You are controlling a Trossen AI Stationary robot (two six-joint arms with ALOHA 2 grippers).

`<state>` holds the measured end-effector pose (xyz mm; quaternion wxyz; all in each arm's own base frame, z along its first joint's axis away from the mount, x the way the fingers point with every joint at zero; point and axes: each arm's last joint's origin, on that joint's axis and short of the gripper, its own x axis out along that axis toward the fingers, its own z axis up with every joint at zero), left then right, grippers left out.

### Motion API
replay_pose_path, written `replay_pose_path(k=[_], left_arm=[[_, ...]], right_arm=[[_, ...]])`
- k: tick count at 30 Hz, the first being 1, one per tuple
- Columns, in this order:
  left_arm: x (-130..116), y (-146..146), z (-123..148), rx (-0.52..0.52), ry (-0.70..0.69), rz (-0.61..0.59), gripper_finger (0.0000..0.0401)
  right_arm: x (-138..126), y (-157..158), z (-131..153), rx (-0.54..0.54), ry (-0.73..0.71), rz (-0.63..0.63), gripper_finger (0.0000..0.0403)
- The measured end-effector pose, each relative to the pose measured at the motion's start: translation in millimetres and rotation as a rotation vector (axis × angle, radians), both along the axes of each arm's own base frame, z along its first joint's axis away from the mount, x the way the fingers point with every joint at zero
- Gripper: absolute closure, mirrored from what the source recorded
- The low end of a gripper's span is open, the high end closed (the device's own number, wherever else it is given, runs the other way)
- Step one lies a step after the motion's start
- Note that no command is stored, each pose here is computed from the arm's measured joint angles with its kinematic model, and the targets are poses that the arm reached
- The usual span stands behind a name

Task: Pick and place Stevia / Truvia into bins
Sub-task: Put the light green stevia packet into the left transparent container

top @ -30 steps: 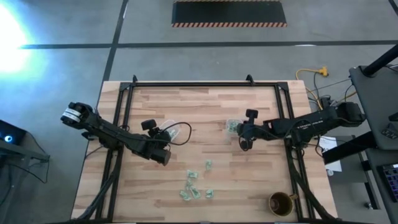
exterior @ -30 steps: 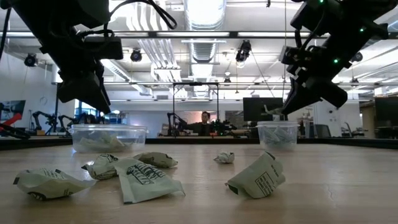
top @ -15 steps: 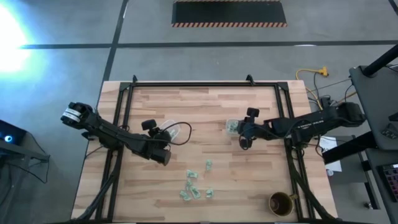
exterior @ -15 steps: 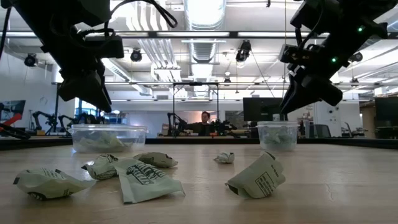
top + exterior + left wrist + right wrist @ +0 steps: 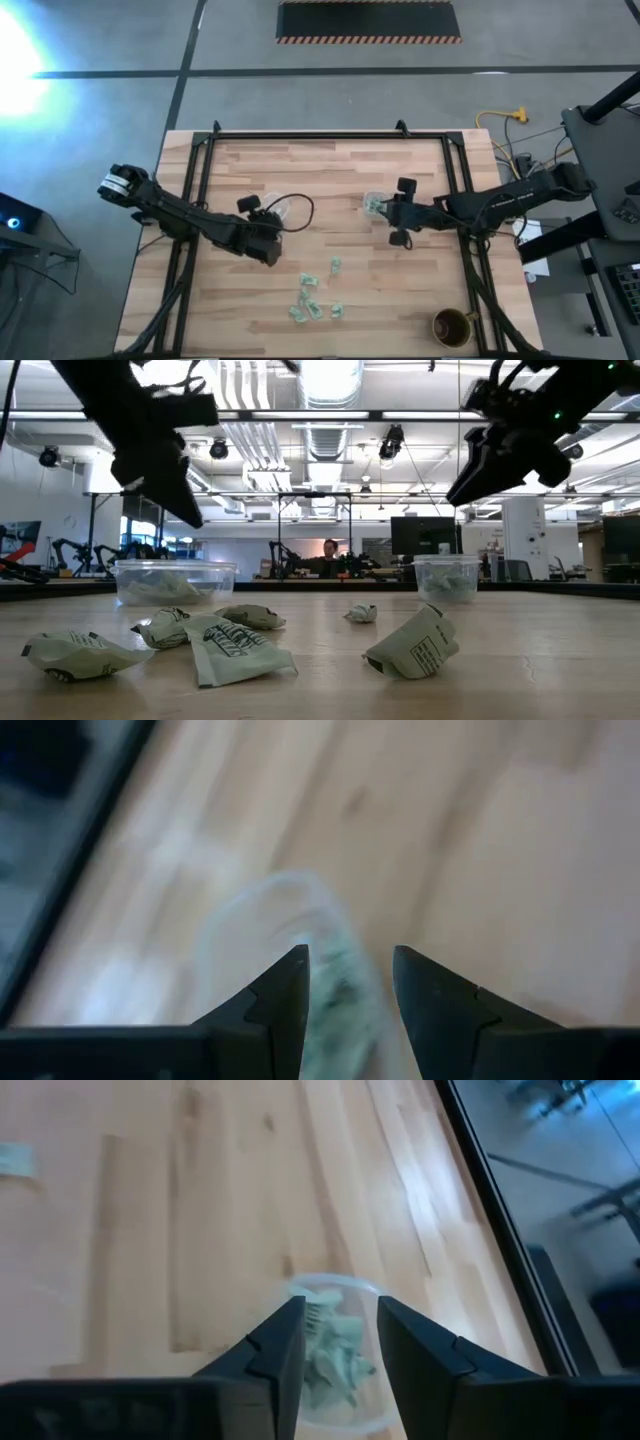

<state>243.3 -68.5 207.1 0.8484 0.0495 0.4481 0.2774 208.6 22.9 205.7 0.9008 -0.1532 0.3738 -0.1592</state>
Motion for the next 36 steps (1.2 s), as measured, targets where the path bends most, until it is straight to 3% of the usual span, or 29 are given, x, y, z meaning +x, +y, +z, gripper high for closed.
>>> replay_pose_path(k=[11, 15, 22, 26, 36], left_arm=[[34.4, -20.7, 15.0, -0.151, -0.245, -0.454, 0.027], [40.1, -26.5, 6.7, -0.186, -0.255, -0.519, 0.027], [56.3, -40.3, -21.9, -0.271, -0.202, -0.598, 0.027], [67.6, -47.5, -27.9, -0.315, -0.196, -0.637, 0.027], [84.2, -68.9, -44.2, -0.263, -0.138, -0.733, 0.027]], right_arm=[[-1.2, 21.5, 0.5, 0.026, -0.016, 0.114, 0.0293], [-0.8, 23.2, 1.1, 0.049, -0.033, 0.114, 0.0297], [3.5, 28.8, 4.1, 0.157, -0.077, 0.221, 0.0305], [4.4, 29.8, 5.2, 0.16, -0.09, 0.236, 0.0308], [2.2, 29.4, -0.6, 0.155, -0.072, 0.236, 0.0309]])
